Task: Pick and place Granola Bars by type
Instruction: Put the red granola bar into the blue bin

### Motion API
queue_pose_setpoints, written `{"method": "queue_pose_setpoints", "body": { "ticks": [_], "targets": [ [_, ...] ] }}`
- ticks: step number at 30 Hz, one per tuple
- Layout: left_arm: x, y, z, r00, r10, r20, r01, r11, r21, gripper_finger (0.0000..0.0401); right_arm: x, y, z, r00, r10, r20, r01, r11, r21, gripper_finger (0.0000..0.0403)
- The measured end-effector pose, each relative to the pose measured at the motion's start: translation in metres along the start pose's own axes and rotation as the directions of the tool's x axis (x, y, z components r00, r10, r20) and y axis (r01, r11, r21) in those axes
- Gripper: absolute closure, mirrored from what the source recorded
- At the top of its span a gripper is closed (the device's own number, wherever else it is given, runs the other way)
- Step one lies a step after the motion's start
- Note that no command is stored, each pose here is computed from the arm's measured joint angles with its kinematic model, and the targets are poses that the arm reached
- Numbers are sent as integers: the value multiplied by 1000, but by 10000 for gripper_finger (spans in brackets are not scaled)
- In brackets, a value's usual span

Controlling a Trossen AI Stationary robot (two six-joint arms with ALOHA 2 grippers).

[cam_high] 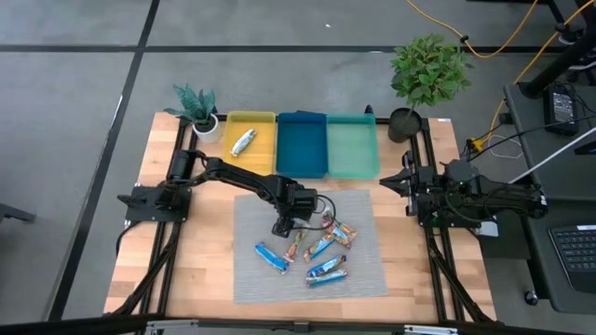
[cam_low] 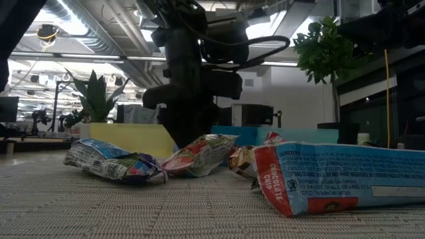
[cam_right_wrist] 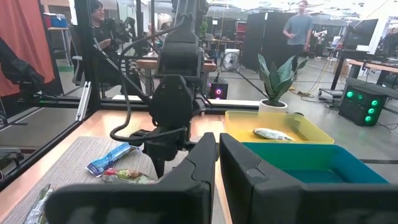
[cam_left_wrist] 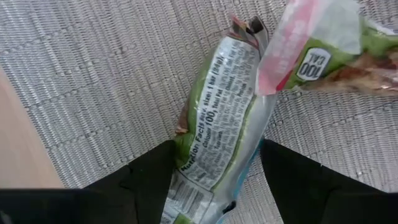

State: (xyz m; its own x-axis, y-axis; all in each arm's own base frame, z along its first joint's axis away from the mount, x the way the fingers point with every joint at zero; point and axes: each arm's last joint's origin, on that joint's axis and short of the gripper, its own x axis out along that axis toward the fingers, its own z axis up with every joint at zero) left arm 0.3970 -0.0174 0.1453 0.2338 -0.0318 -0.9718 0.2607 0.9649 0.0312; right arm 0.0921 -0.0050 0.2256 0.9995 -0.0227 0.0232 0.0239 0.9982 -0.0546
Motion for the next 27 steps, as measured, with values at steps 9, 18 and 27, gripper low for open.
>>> {"method": "queue_pose_setpoints", "body": {
  "ticks": [9,18,27],
  "targets": [
    [0,-1,0,1000,-4,-2,4,999,-45,223,0,0,0,1000,0,0,0,1000,-3,375],
    [0,0,0,1000,1,-13,-2,996,-91,316,0,0,0,1000,0,0,0,1000,-3,375],
    [-32,2,7,995,30,-91,-38,995,-91,356,0,0,0,1000,0,0,0,1000,-3,375]
  ]
}}
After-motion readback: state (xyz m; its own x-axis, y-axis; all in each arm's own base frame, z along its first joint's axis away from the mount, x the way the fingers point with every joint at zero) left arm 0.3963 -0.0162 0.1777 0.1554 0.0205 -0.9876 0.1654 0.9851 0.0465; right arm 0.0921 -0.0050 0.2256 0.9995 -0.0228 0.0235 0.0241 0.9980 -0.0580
